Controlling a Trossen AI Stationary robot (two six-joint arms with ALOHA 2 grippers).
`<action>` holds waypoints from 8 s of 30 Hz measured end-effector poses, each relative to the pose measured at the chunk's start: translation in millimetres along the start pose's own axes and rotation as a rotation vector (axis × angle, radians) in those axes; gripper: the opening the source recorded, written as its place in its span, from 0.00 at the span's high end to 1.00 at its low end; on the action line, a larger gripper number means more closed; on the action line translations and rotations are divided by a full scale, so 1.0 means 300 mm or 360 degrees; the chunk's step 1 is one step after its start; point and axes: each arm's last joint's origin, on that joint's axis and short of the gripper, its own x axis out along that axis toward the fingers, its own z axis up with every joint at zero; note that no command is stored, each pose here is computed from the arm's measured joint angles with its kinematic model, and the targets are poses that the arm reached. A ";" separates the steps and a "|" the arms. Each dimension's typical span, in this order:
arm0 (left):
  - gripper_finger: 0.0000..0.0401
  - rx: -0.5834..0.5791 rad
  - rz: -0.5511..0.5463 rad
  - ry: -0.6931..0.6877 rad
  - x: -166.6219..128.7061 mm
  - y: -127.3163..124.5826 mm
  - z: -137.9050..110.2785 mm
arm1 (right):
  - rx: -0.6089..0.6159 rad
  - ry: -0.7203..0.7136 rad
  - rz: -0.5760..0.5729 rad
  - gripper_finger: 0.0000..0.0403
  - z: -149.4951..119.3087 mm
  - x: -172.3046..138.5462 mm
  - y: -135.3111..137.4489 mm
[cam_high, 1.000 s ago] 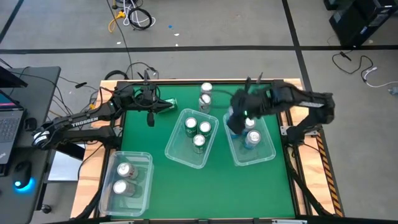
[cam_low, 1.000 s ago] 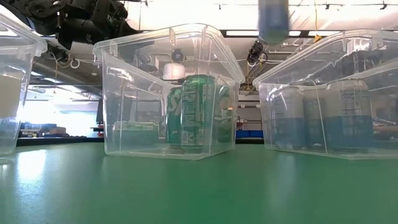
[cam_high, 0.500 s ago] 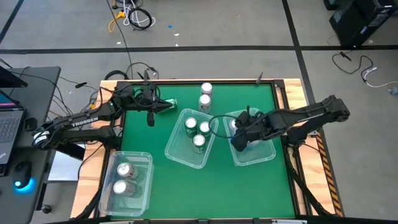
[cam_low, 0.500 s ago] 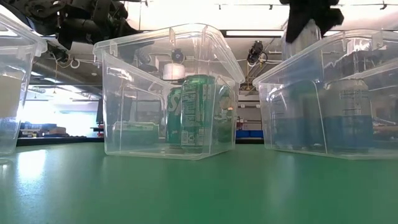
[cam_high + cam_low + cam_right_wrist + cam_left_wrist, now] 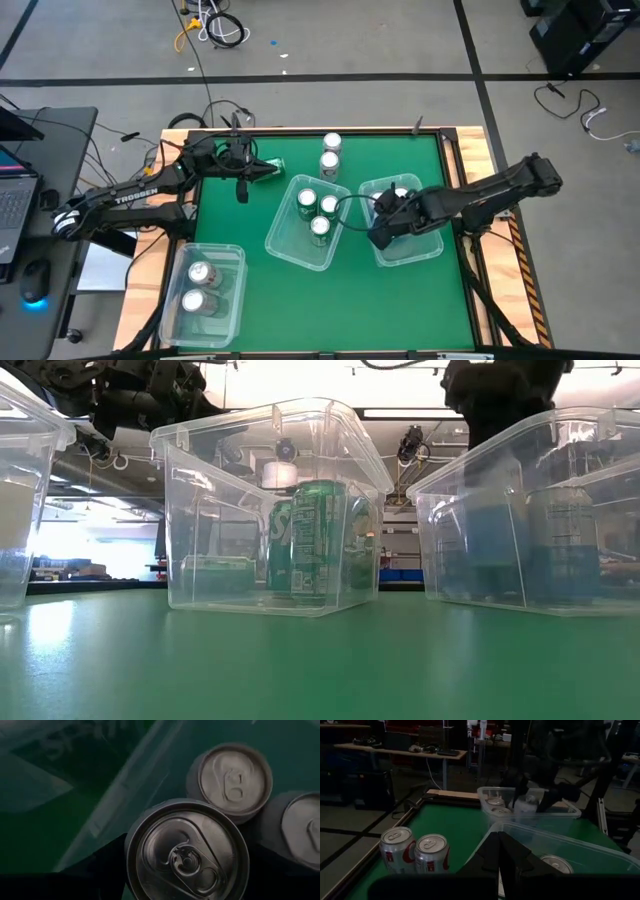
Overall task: Sort soda cans
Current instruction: Put the blue soda can into the bottom right transparent bin, then put the silver soda can into the bottom left transparent bin
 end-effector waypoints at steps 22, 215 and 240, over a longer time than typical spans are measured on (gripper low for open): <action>0.99 -0.0266 0.0200 0.0020 0.000 0.013 -0.009 | 0.0027 -0.0006 0.0015 0.26 -0.041 0.125 -0.023; 0.26 0.0031 0.0408 0.1242 0.764 0.205 0.396 | -0.0553 -0.0518 -0.0098 1.00 0.314 -0.167 -0.233; 0.26 0.0144 0.0655 0.1244 0.365 -0.210 0.578 | -0.0696 -0.0753 0.0093 1.00 0.360 -0.189 -0.198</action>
